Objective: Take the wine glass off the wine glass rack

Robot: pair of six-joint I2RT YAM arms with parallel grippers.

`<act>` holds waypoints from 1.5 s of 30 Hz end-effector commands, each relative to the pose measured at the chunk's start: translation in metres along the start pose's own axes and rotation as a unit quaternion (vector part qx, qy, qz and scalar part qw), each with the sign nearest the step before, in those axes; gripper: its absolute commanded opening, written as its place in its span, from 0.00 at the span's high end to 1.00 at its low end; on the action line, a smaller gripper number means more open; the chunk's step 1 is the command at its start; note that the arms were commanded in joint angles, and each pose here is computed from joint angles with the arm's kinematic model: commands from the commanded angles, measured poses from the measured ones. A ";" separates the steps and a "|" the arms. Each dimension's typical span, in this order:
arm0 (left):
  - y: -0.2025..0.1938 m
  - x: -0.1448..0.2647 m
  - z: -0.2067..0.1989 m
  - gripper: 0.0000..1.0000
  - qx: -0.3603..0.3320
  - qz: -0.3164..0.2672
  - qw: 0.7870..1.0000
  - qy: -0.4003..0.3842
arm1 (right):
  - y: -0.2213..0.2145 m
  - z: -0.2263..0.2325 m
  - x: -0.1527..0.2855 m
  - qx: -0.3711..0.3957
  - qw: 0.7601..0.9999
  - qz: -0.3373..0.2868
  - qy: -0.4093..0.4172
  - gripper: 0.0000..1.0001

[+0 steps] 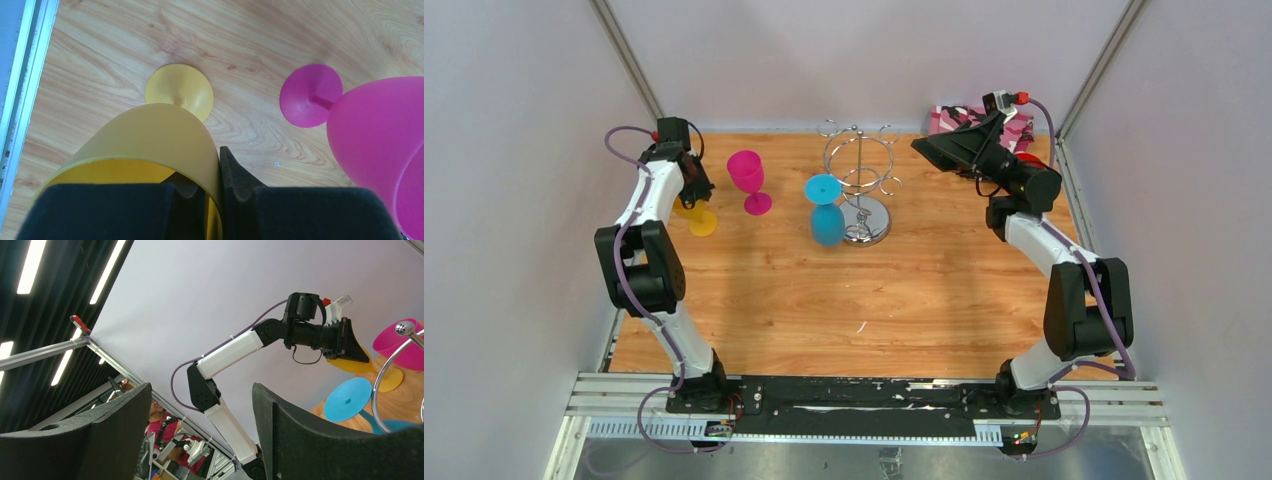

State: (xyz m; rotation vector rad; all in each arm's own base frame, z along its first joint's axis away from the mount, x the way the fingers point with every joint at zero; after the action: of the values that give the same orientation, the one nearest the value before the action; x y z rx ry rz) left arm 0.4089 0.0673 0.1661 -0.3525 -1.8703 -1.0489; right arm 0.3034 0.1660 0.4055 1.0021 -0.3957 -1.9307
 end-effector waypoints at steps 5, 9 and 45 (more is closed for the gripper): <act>0.019 0.011 0.000 0.77 -0.003 -0.025 1.000 0.009 | 0.000 0.003 0.004 0.027 1.000 0.005 0.013 0.22; 0.024 0.015 -0.002 0.69 -0.003 -0.030 1.000 0.007 | 0.001 0.004 0.004 0.027 1.000 0.005 0.014 0.22; 0.039 0.263 -0.027 0.48 0.023 -0.224 0.943 -0.246 | 0.001 0.007 0.004 0.031 0.999 0.004 0.015 0.22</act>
State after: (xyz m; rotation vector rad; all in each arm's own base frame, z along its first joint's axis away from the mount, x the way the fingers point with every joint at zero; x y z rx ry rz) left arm 0.3288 0.0561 0.3856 0.0013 -2.2667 -1.2986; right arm 0.3047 0.1661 0.4041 0.9971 -0.3936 -1.9325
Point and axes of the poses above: each gripper's point midway between its finger pads, its own x axis back along the fingers, its own z axis along the line the jaws close on, y = z × x, the point moved 5 cm from there along x, back along the fingers, and after that the axes turned 12 degrees about x, right-handed, at the moved point
